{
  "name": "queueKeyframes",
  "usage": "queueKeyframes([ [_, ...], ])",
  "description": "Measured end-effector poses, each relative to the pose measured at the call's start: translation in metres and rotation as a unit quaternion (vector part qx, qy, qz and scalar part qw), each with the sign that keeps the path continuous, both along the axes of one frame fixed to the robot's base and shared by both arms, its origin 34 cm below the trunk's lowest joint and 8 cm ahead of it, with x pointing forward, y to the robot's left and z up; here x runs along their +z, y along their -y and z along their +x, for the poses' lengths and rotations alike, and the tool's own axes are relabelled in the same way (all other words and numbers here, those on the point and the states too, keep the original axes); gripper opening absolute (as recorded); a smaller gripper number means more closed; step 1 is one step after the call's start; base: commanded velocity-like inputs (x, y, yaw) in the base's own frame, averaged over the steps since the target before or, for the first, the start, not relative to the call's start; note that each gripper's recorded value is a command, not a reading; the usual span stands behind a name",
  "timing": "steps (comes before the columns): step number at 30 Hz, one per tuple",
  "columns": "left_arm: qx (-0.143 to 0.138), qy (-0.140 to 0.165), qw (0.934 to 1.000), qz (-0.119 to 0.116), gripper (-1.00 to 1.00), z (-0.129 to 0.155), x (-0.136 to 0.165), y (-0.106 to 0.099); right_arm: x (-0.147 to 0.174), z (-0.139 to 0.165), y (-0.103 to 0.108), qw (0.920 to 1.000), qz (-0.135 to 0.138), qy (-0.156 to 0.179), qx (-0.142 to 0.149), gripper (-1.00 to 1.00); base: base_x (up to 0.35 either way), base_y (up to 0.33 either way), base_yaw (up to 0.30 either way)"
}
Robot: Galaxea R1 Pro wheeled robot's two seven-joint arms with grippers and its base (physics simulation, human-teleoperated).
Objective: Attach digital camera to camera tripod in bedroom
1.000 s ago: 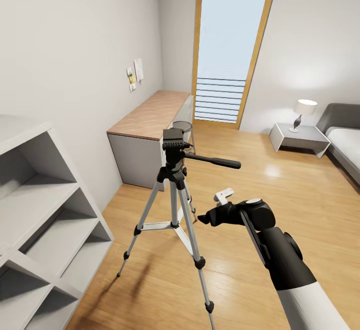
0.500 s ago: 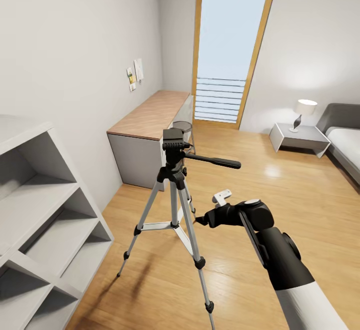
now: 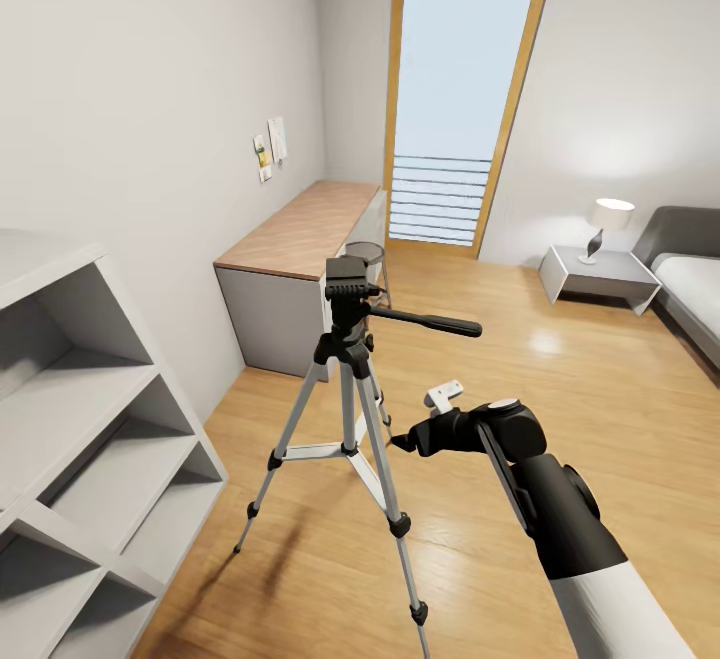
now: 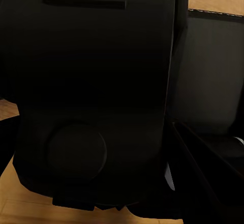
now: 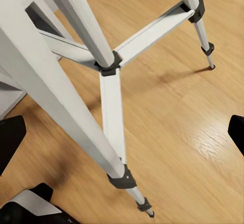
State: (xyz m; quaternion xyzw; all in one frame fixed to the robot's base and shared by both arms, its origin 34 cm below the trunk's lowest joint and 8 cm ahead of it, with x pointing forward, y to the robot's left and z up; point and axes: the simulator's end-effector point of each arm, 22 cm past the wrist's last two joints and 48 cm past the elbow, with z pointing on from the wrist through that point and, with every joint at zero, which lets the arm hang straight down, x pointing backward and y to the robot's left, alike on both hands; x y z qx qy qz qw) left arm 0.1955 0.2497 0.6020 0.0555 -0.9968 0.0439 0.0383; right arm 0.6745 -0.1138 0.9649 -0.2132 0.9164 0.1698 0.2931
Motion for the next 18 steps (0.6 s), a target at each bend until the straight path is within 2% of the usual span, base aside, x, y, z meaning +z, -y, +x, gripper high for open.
queueKeyframes([
  [3, 0.0, 0.0, 1.0, 0.0, -1.0, 0.0, 0.0, 0.0, 0.0, 0.0, 0.0, 1.0, -0.001, 0.001, -0.001, 1.0, 0.0, 0.0, 0.0],
  [10, 0.0, 0.0, 1.0, 0.0, -1.0, 0.0, 0.0, 0.0, 0.003, 0.0, -0.013, 1.0, 0.008, 0.002, 0.002, 1.0, 0.0, 0.0, 0.0],
  [18, 0.0, 0.0, 1.0, 0.0, -1.0, 0.0, 0.0, 0.0, 0.004, 0.0, -0.016, 0.9999, 0.009, 0.003, 0.003, 1.0, 0.0, 0.0, 0.0],
])
